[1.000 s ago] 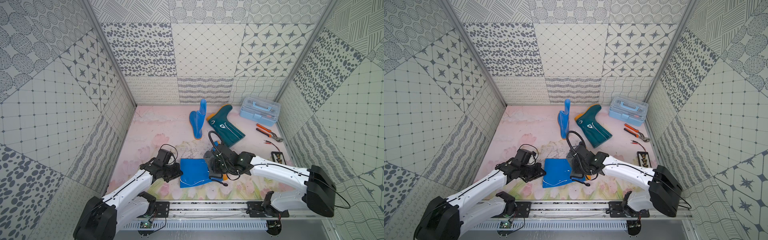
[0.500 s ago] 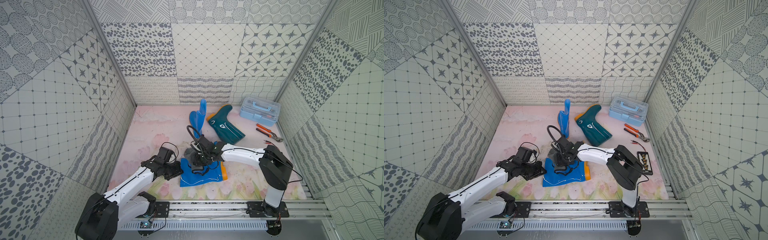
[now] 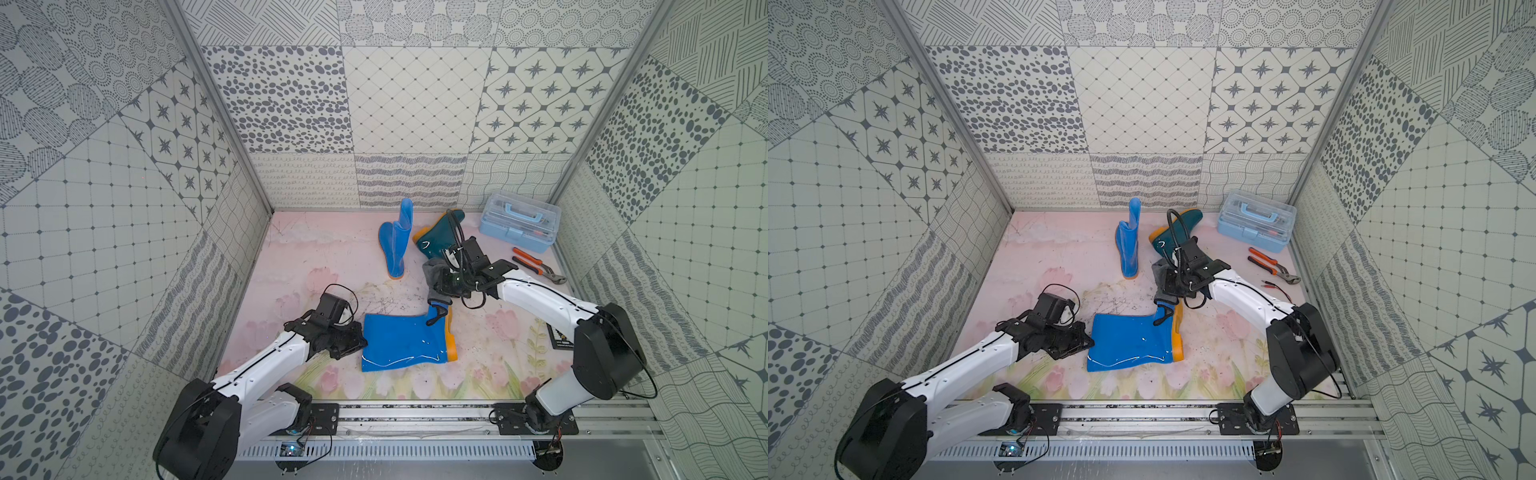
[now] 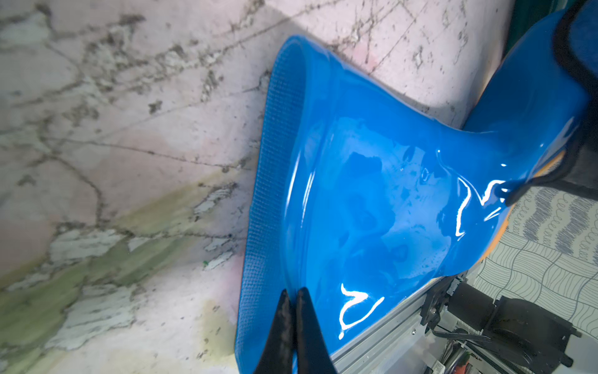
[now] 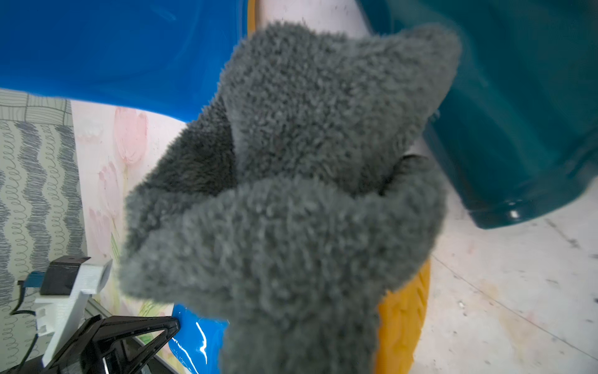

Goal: Wipe the rubber boots with a cloth
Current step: Wipe the dirt off the rubber boot.

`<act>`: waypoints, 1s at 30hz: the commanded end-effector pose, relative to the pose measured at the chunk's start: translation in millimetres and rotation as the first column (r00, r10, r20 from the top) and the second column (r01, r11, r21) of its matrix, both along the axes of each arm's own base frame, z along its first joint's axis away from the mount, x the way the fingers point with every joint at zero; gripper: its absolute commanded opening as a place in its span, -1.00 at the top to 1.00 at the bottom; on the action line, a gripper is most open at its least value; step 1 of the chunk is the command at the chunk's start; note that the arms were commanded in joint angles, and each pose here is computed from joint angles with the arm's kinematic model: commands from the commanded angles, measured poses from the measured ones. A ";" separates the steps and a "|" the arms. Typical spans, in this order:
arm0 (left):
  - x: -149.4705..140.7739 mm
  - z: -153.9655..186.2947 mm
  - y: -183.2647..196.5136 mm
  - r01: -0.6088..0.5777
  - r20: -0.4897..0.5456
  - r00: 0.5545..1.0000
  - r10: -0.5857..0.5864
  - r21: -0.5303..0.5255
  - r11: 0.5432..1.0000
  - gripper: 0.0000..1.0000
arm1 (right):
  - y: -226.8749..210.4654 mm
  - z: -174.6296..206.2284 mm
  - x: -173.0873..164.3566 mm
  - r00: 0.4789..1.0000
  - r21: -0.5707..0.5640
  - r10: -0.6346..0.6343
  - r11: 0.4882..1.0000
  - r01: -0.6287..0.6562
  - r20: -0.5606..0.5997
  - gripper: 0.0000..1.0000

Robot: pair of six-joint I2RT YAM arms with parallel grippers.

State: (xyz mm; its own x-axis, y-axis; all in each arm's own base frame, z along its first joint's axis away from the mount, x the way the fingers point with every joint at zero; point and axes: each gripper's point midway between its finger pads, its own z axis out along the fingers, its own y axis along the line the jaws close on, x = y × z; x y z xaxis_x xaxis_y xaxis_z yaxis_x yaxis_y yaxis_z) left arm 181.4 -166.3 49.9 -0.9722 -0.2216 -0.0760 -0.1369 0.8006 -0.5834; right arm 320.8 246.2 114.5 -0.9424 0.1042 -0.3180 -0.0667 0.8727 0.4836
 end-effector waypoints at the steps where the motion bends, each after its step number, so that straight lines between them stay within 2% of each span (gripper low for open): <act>1: 7.4 6.8 -6.6 0.016 0.037 0.999 -0.015 -0.032 0.999 0.99 | 19.1 0.4 -3.1 1.000 0.052 0.030 0.998 -0.030 0.001 0.94; 3: 5.1 6.2 -9.1 0.023 0.025 0.999 -0.022 -0.049 0.999 0.50 | 20.1 -1.1 -13.0 0.999 0.042 0.042 0.998 -0.042 -0.011 0.93; 6: 3.6 5.2 -15.5 0.028 0.009 1.000 -0.027 -0.092 0.995 0.11 | 13.3 2.5 -32.1 0.999 0.013 0.048 0.999 -0.048 -0.004 0.92; 9: 5.7 2.6 -20.7 0.012 0.002 1.000 -0.011 -0.131 0.991 -0.03 | 8.8 1.1 -57.0 0.998 0.032 0.063 0.998 -0.062 -0.029 0.91; 14: 4.3 -4.4 -25.6 0.005 -0.005 1.000 -0.006 -0.176 0.984 -0.05 | -1.8 -18.5 -107.9 0.993 0.018 0.056 0.998 -0.055 -0.104 0.91; 20: 8.6 -6.4 -38.6 0.017 -0.016 1.000 -0.022 -0.254 0.967 0.02 | -2.9 -29.8 -156.8 0.989 0.020 0.036 0.999 -0.033 -0.144 0.91; 22: 11.4 -5.1 -41.1 0.016 -0.015 1.000 -0.021 -0.266 0.964 0.25 | 3.9 -33.0 -170.8 0.988 0.029 0.037 0.999 -0.033 -0.153 0.91; 26: 15.6 0.7 -39.3 0.008 0.004 1.000 -0.007 -0.249 0.968 1.00 | 30.1 -40.0 -201.2 0.978 0.021 0.106 0.994 -0.104 -0.179 0.91; 30: 14.0 3.2 -31.9 0.003 0.007 1.000 -0.002 -0.199 0.980 1.00 | 34.9 -38.5 -202.3 0.976 -0.049 0.145 0.987 -0.155 -0.159 0.91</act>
